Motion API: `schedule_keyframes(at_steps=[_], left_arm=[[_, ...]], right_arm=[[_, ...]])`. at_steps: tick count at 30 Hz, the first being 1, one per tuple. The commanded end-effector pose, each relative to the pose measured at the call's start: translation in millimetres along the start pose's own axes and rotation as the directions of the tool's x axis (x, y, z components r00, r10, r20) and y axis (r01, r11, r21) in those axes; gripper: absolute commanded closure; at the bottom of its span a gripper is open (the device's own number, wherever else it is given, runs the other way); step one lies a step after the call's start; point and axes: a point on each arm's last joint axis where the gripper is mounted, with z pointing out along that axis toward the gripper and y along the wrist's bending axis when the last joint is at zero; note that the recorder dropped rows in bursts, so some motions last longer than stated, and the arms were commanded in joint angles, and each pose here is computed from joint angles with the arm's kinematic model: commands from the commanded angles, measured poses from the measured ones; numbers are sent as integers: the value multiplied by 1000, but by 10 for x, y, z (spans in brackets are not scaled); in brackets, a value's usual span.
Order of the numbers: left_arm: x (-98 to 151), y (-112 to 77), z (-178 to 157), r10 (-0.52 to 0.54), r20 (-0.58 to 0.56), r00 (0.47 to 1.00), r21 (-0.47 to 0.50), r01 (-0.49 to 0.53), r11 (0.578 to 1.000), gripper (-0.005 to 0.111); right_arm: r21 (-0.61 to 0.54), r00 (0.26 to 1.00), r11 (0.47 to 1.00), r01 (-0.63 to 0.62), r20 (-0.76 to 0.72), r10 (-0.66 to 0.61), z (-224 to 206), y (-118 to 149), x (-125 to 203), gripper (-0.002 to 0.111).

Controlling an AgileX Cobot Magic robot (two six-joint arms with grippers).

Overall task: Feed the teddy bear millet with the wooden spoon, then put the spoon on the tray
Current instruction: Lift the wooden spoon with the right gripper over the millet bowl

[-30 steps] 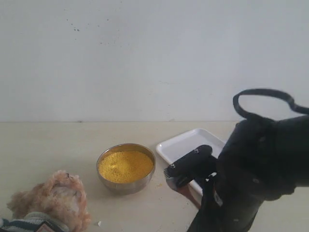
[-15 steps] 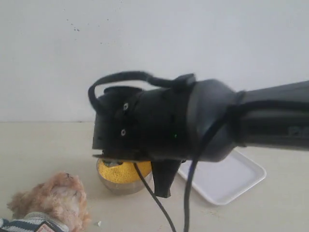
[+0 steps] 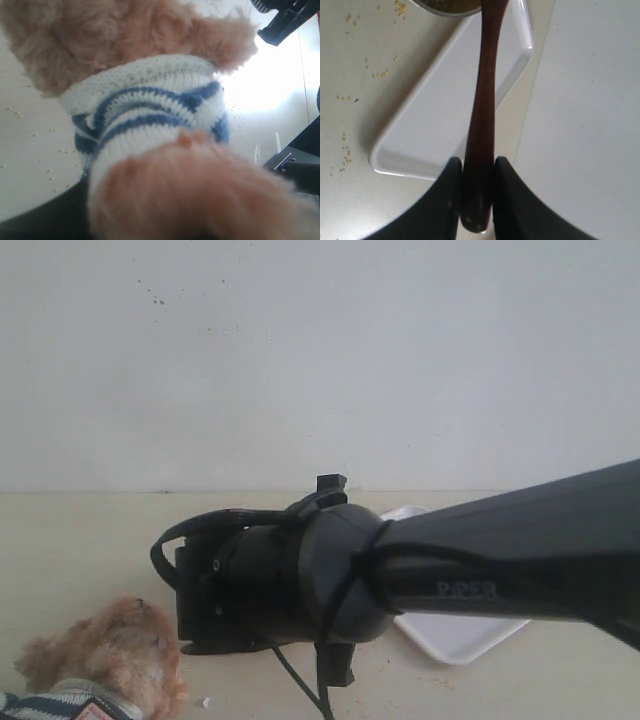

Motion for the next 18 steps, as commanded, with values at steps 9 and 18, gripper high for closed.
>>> schedule_keyframes(at_steps=[9, 18], left_arm=[[-4, -14, -1, -7, 8, 1000, 22, 7, 1000, 103], [-4, -14, -1, -7, 8, 1000, 22, 7, 1000, 103]], right_arm=[[6, 1000, 1000, -27, -6, 27, 82, 13, -215, 108], [-43, 999, 998, -46, -17, 45, 147, 94, -309, 108]])
